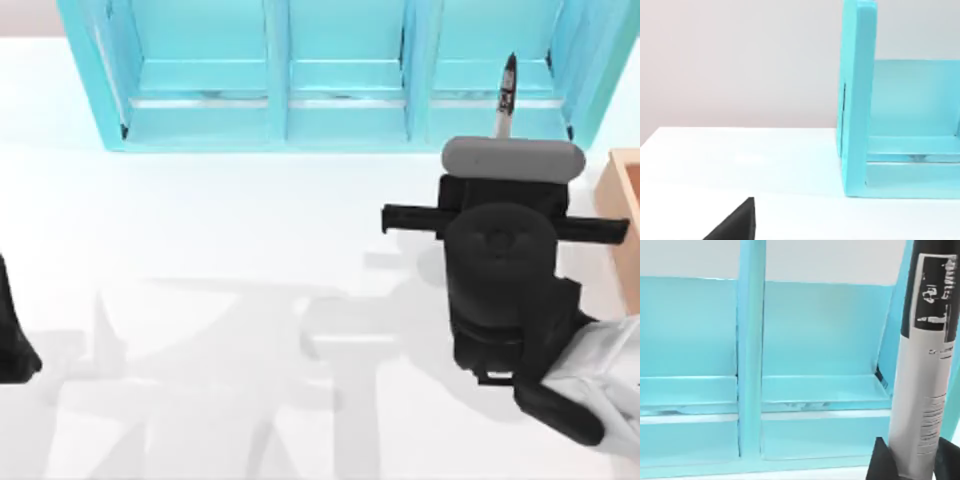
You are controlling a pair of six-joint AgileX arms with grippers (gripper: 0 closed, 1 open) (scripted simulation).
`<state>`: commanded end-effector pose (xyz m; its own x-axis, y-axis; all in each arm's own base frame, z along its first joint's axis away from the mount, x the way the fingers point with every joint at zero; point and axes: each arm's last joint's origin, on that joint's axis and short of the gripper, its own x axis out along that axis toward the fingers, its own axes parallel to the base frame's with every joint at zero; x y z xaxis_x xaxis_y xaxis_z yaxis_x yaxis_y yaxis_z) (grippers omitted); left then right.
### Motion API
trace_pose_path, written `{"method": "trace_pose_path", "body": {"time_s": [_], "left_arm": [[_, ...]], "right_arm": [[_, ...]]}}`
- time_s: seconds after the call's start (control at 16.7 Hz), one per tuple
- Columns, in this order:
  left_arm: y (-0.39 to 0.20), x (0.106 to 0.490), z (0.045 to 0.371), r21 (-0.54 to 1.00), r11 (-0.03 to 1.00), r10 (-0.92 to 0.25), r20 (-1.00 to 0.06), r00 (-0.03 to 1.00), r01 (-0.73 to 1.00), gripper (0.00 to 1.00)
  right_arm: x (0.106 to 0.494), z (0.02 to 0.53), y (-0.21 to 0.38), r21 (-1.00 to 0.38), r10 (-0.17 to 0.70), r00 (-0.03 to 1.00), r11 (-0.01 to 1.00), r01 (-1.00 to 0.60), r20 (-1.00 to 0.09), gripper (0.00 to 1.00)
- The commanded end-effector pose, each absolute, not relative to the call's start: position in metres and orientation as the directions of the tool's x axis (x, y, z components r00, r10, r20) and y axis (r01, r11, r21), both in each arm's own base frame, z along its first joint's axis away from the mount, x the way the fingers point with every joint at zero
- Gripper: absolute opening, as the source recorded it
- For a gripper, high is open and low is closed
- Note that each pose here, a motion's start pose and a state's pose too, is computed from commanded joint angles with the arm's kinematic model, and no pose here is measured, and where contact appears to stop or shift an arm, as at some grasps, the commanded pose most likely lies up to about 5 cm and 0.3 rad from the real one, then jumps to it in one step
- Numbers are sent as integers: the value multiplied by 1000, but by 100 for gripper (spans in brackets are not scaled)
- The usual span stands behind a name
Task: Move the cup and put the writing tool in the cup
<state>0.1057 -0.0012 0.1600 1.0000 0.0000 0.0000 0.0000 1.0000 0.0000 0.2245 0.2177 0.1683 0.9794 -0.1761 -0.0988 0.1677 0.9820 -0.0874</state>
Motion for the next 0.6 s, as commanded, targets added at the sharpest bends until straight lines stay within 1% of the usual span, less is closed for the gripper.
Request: {"method": "trace_pose_path", "body": {"time_s": [0.12,0.24,0.36,0.6], "left_arm": [[-1,106,160,0,1000,0,0,1000,0,100],[-1,106,160,0,1000,0,0,1000,0,100],[-1,106,160,0,1000,0,0,1000,0,100],[-1,106,160,0,1000,0,0,1000,0,100]], "right_arm": [[215,181,210,-49,-211,977,977,210,-34,0],[208,191,204,-19,-240,971,971,240,6,0],[203,196,201,-6,-255,967,967,255,23,0],[203,197,201,-5,-257,966,966,257,25,0]]}}
